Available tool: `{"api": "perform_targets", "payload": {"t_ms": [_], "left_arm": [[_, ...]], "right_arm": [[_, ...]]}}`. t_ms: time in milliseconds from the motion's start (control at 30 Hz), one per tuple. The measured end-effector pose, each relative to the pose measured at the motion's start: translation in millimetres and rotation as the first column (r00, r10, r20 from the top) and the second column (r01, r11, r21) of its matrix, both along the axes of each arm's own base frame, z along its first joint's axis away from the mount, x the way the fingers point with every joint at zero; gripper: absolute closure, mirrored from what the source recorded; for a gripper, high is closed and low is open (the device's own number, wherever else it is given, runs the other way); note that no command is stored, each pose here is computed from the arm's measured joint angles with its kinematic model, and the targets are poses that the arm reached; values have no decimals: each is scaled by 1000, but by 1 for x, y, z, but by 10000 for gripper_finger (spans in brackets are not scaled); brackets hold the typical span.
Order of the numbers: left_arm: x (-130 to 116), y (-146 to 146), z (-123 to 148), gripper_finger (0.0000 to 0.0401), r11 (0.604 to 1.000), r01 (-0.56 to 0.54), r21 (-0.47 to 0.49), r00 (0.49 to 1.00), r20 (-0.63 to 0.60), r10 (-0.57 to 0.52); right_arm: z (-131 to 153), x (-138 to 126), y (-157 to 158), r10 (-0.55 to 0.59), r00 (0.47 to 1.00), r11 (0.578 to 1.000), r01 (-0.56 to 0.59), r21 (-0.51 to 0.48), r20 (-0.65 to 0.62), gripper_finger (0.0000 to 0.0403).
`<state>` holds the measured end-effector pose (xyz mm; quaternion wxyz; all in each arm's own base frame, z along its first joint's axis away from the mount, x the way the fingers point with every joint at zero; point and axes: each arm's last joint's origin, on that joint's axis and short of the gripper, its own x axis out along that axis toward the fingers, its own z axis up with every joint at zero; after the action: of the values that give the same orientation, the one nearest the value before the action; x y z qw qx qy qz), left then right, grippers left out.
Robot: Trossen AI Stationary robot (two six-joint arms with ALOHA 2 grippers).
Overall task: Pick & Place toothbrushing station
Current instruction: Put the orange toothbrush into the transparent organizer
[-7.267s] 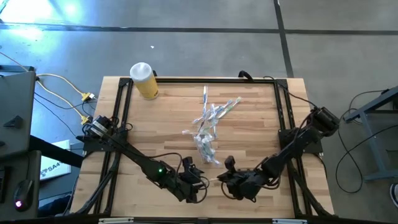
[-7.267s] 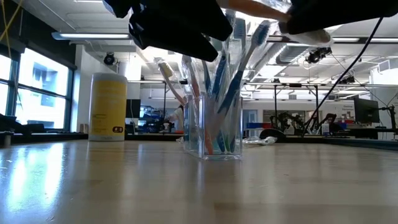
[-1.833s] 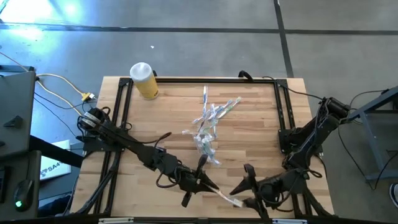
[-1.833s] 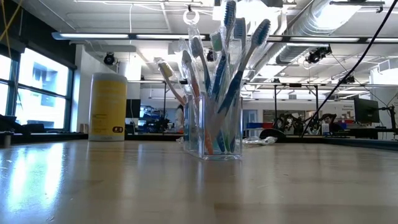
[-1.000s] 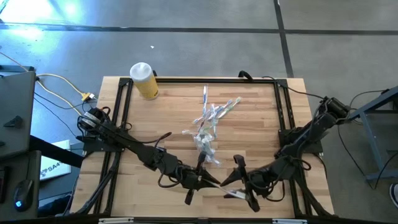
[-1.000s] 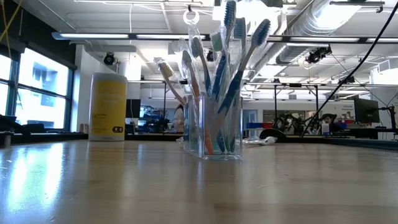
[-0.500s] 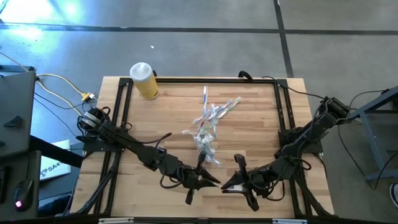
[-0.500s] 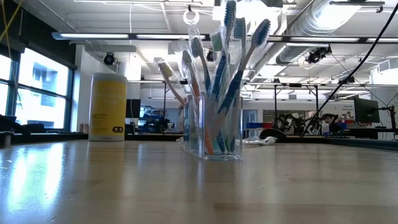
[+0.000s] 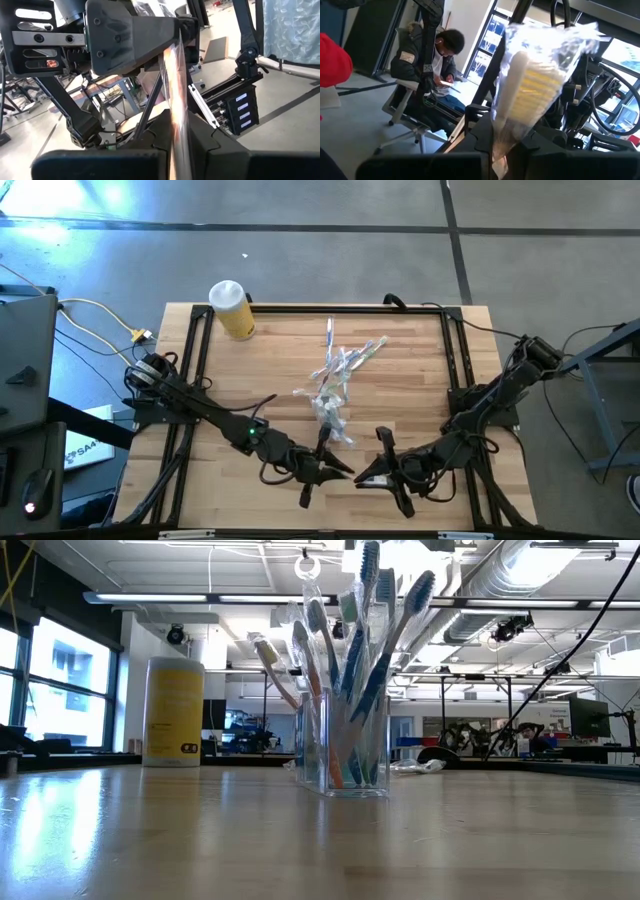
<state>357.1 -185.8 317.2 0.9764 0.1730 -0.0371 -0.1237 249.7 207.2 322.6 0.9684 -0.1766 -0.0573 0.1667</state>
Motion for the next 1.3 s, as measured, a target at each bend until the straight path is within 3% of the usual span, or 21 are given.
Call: {"api": "perform_targets", "payload": {"t_ms": [200,400,633,833,1000,1300], "left_arm": [[0,0,-3,367,1000,2,18,999,-33,-2],[0,-1,-5,293,999,16,49,999,-44,-14],[0,2,-12,225,995,-33,99,993,-112,44],[-3,5,-14,218,987,-102,120,983,-143,119],[-5,10,-7,218,990,-143,20,977,-156,144],[-7,18,-10,218,974,-220,-45,949,-240,203]], "right_arm": [[-2,0,-1,-35,999,999,34,-13,-19,388],[-8,1,-2,-69,995,997,67,-29,-67,390],[-21,0,-6,-202,960,979,201,-22,-195,390],[-33,4,-17,-303,904,950,311,-23,-303,390],[-36,10,-30,-359,864,927,375,-24,-352,390],[-46,14,-40,-417,819,905,416,-92,-393,390]]}}
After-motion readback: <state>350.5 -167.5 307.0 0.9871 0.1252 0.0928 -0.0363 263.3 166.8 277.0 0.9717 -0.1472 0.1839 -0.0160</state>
